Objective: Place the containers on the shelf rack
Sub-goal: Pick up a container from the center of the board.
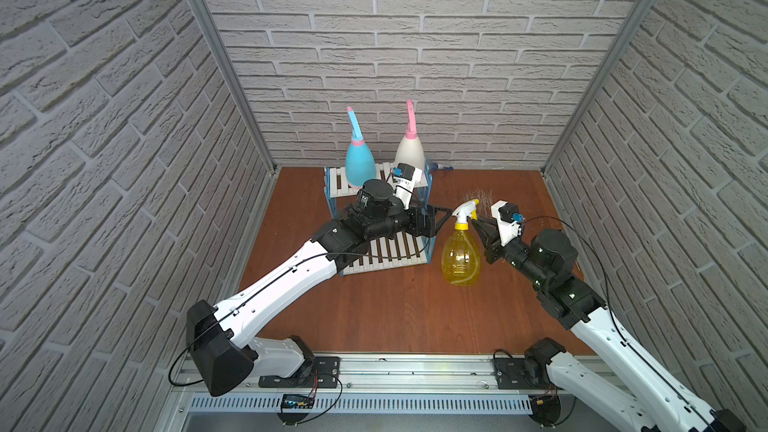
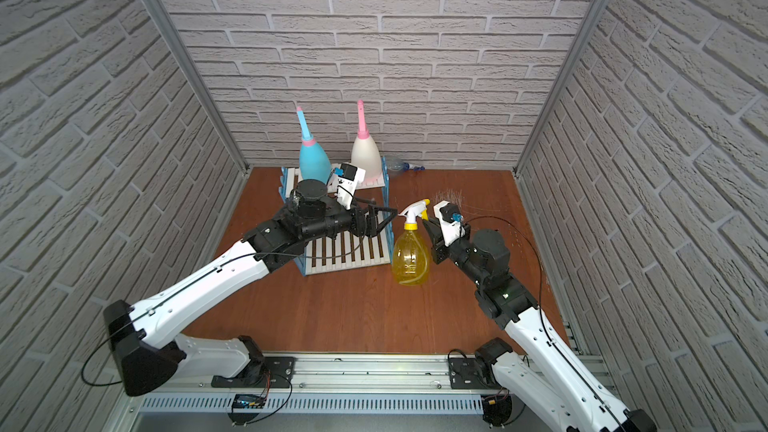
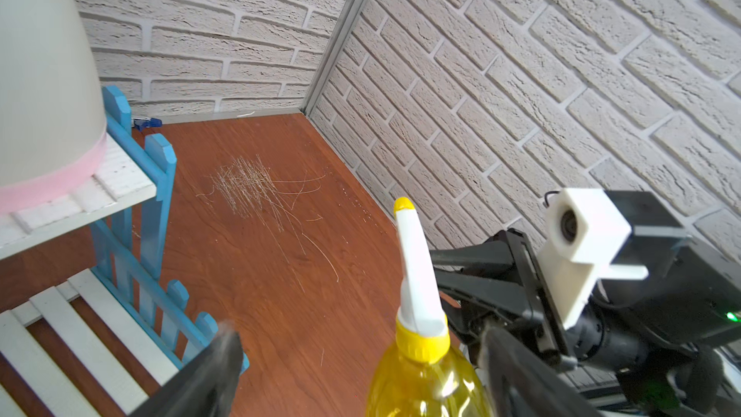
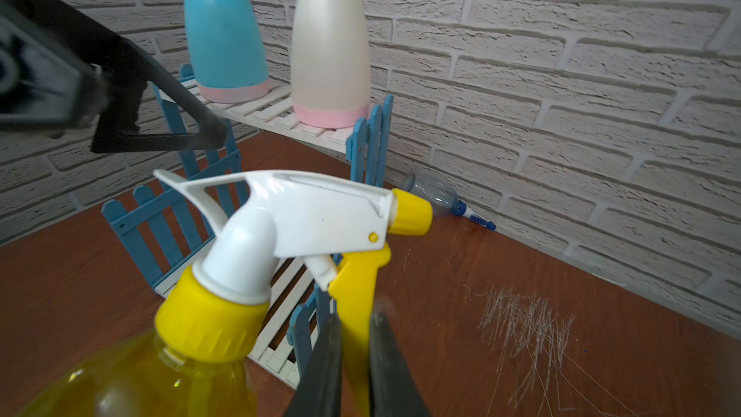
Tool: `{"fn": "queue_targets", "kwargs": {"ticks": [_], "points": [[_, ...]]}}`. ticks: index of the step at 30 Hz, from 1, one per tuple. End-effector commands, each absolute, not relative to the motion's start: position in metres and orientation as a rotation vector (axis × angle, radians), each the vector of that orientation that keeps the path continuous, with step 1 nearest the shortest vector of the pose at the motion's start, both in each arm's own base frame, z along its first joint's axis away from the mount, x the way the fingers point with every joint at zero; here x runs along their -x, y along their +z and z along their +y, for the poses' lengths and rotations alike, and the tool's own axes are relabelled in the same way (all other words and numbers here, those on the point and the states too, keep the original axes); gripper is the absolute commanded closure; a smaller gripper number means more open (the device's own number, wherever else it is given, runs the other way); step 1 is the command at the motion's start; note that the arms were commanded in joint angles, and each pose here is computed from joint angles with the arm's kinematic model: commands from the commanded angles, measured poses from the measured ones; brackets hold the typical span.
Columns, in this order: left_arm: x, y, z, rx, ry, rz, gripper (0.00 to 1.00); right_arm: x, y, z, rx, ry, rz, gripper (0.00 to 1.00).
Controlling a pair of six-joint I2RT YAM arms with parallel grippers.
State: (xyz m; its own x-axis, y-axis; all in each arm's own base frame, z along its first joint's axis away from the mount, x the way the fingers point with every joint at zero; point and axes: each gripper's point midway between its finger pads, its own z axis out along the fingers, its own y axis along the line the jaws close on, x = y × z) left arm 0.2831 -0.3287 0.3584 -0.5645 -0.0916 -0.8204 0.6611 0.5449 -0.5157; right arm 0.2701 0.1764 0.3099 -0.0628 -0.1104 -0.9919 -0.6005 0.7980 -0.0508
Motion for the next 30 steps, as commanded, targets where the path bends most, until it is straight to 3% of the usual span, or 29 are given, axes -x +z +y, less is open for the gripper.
{"fn": "queue_targets", "kwargs": {"ticks": [1,4,14,19,30], "points": [[-0.275,0.379,-0.331,-0.467,-1.174,1.856,0.02,-0.265,0.331,0.194,0.624,0.451,1.489,0.96],[-0.274,0.371,-0.330,-0.469,-1.169,1.888,0.06,-0.265,0.335,0.205,0.645,0.452,1.477,0.96],[-0.270,0.353,-0.325,-0.451,-1.186,1.953,0.54,-0.272,0.339,0.225,0.688,0.402,1.481,0.96],[-0.278,0.341,-0.313,-0.375,-1.151,1.992,0.54,-0.273,0.341,0.229,0.690,0.401,1.475,0.96],[-0.276,0.344,-0.311,-0.367,-1.189,1.978,0.82,-0.279,0.333,0.232,0.706,0.368,1.499,0.96]]}}
